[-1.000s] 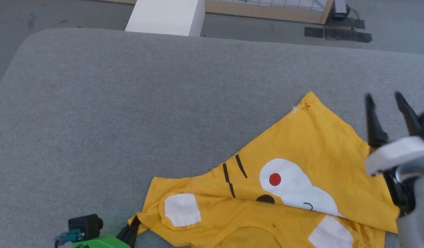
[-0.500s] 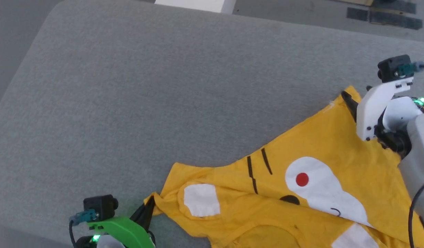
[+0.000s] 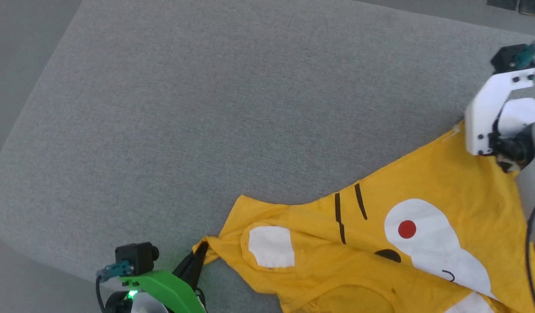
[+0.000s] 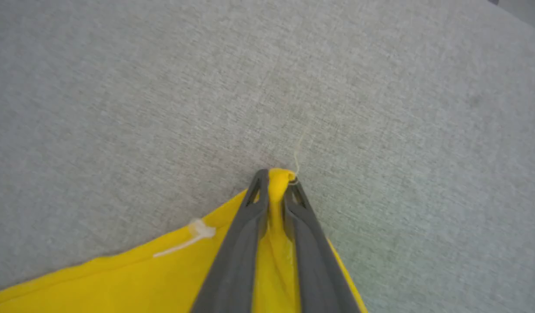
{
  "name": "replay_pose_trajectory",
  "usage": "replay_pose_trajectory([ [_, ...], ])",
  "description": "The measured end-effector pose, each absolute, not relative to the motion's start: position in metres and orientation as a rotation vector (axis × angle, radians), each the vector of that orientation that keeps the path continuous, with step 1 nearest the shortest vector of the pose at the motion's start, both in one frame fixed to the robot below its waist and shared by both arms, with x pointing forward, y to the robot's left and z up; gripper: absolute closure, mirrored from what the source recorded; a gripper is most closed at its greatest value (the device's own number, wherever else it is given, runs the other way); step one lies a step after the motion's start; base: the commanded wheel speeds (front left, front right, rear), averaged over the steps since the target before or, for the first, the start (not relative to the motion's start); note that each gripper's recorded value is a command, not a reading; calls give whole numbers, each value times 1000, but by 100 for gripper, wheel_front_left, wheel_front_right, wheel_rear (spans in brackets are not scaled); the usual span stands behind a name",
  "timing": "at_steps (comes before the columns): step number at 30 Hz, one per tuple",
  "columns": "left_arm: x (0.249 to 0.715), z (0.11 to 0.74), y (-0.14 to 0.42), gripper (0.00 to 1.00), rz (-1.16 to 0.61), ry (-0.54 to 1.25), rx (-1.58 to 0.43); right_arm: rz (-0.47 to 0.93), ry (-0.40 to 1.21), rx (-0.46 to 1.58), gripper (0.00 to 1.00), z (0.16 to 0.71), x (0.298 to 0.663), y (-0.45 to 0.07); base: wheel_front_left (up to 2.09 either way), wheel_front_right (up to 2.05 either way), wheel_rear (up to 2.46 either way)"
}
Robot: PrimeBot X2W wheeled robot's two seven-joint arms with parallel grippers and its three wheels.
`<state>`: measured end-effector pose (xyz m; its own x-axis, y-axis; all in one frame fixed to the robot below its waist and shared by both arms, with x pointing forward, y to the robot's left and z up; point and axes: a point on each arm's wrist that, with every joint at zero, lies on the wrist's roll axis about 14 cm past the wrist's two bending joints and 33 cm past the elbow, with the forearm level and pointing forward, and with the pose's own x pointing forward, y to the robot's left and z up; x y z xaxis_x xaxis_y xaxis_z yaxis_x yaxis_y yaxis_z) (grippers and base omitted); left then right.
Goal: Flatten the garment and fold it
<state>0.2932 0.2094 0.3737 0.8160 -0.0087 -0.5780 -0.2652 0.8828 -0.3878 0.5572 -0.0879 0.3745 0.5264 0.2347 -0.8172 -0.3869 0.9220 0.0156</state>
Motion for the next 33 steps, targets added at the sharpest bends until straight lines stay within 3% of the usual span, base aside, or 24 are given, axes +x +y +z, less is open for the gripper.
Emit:
replay_pose_trajectory([
  [9, 299, 380, 209, 100, 111, 593, -453, 388, 374, 4, 100, 434, 556, -77, 0, 0, 0],
  [14, 300, 383, 200, 100, 72, 602, -439, 306, 50, 82, 100, 482, 536, -108, 0, 0, 0],
  [20, 313, 398, 189, 100, 12, 560, -411, 163, -18, 127, 100, 488, 488, -158, 0, 0, 0],
  [25, 337, 430, 191, 100, -19, 419, -361, 51, -19, 131, 100, 490, 447, -195, 0, 0, 0],
  [33, 409, 534, 193, 100, -150, 119, -203, 36, -53, 58, 100, 542, 423, -217, 0, 0, 0],
])
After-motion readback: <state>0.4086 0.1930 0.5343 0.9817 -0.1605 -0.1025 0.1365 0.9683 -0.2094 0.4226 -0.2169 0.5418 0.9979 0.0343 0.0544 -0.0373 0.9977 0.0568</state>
